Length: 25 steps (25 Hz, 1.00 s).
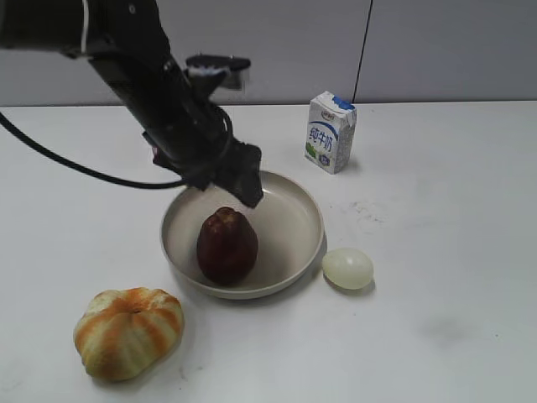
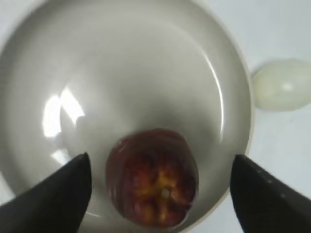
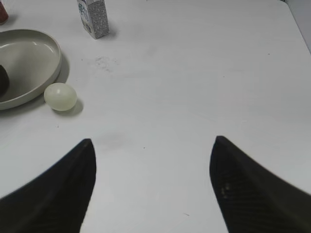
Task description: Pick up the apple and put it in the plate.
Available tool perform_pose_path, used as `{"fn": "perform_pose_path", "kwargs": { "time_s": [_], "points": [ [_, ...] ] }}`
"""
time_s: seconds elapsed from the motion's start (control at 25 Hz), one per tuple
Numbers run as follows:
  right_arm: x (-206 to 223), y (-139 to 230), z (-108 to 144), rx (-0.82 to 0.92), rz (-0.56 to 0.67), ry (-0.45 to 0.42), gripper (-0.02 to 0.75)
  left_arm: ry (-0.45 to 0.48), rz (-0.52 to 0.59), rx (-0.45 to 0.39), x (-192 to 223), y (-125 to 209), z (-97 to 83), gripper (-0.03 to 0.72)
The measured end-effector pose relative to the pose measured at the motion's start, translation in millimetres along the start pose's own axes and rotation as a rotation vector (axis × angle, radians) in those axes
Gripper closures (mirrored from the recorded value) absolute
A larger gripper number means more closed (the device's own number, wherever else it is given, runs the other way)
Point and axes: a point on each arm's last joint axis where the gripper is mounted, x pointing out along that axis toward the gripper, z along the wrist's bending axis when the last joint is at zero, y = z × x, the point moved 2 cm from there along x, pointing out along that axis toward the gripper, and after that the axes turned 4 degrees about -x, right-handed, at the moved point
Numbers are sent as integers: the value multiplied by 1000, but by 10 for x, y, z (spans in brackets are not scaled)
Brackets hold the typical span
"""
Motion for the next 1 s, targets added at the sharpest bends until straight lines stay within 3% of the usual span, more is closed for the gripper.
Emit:
{"fn": "perform_pose_path", "kwargs": {
  "time_s": [0.24, 0.36, 0.6, 0.76, 1.0],
  "points": [
    [0, 0, 0, 0, 0, 0, 153, -181, -67, 64, -808, -89, -6, -4],
    [0, 0, 0, 0, 0, 0, 153, -258, -33, 25, -1098, 34, 91, -4],
    [0, 0, 0, 0, 0, 0, 153, -320, 12, -140, -1444, 427, 429, 6],
    [0, 0, 0, 0, 0, 0, 153, -354, 35, -263, -1539, 928, 687, 11],
    [0, 0, 0, 0, 0, 0, 153, -393, -11, -428, -1641, 1790, 780, 17]
  ]
}}
